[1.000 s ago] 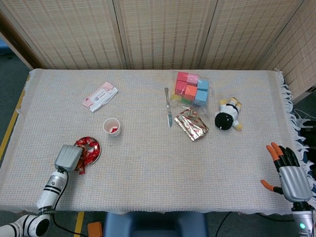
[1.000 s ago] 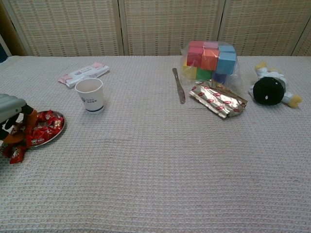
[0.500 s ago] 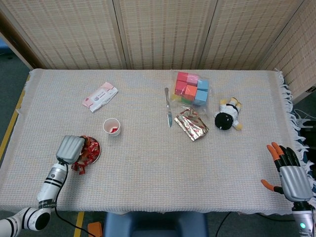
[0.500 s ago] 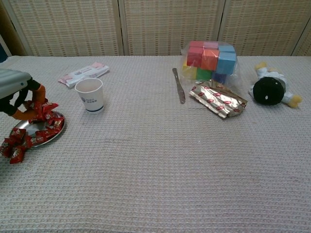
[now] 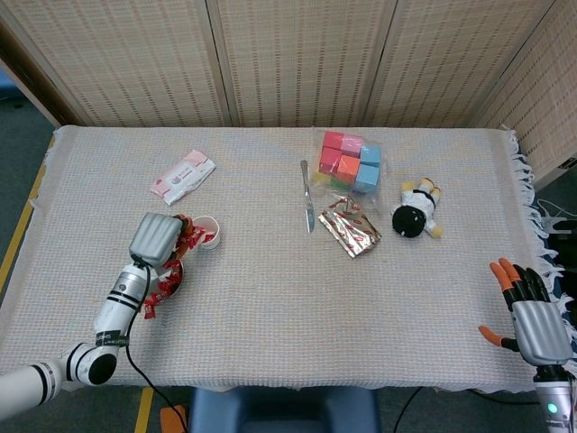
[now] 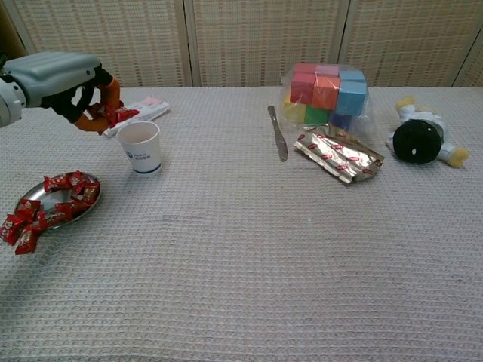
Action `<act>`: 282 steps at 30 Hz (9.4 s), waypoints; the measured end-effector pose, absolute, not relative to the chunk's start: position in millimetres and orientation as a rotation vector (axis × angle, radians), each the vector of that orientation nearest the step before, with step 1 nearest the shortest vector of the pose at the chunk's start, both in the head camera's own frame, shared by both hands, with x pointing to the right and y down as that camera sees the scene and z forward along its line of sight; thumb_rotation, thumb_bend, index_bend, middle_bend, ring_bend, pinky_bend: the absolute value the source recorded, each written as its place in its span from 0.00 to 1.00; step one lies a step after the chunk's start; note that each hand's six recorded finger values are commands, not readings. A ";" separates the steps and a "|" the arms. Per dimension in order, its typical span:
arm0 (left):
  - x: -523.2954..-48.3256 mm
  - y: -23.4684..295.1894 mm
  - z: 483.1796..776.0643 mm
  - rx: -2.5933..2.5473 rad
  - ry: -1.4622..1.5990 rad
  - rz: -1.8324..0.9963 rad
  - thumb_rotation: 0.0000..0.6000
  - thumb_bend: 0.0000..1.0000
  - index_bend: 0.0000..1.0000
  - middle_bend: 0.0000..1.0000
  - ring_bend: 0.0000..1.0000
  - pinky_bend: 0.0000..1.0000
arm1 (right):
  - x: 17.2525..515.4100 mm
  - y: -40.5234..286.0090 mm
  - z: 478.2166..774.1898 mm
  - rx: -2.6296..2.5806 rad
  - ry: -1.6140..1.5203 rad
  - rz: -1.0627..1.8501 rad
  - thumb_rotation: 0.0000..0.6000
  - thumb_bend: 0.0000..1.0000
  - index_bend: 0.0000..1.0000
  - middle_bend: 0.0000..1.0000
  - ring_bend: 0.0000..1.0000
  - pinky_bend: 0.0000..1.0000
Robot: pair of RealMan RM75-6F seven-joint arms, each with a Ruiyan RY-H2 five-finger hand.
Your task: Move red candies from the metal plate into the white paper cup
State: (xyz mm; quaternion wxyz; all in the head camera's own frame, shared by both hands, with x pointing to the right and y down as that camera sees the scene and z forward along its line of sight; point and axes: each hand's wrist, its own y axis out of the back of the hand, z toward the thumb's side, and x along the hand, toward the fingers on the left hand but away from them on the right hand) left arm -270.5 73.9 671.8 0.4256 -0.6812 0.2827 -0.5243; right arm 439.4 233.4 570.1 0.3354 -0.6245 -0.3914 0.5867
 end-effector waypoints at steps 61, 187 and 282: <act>-245.6 63.8 724.5 -1.658 0.583 -1.324 1.00 0.50 0.42 0.63 0.59 0.98 | 445.1 232.5 570.8 -1.621 -1.029 1.555 1.00 0.05 0.00 0.00 0.00 0.00; -359.6 275.4 702.8 -1.797 0.691 -1.557 1.00 0.36 0.18 0.34 0.51 1.00 | 429.6 239.1 566.8 -1.687 -0.995 1.489 1.00 0.05 0.00 0.00 0.00 0.00; -399.9 262.3 712.1 -1.597 0.647 -1.617 1.00 0.37 0.44 0.44 0.45 1.00 | 428.1 241.3 568.0 -1.697 -0.985 1.510 1.00 0.05 0.00 0.00 0.00 0.00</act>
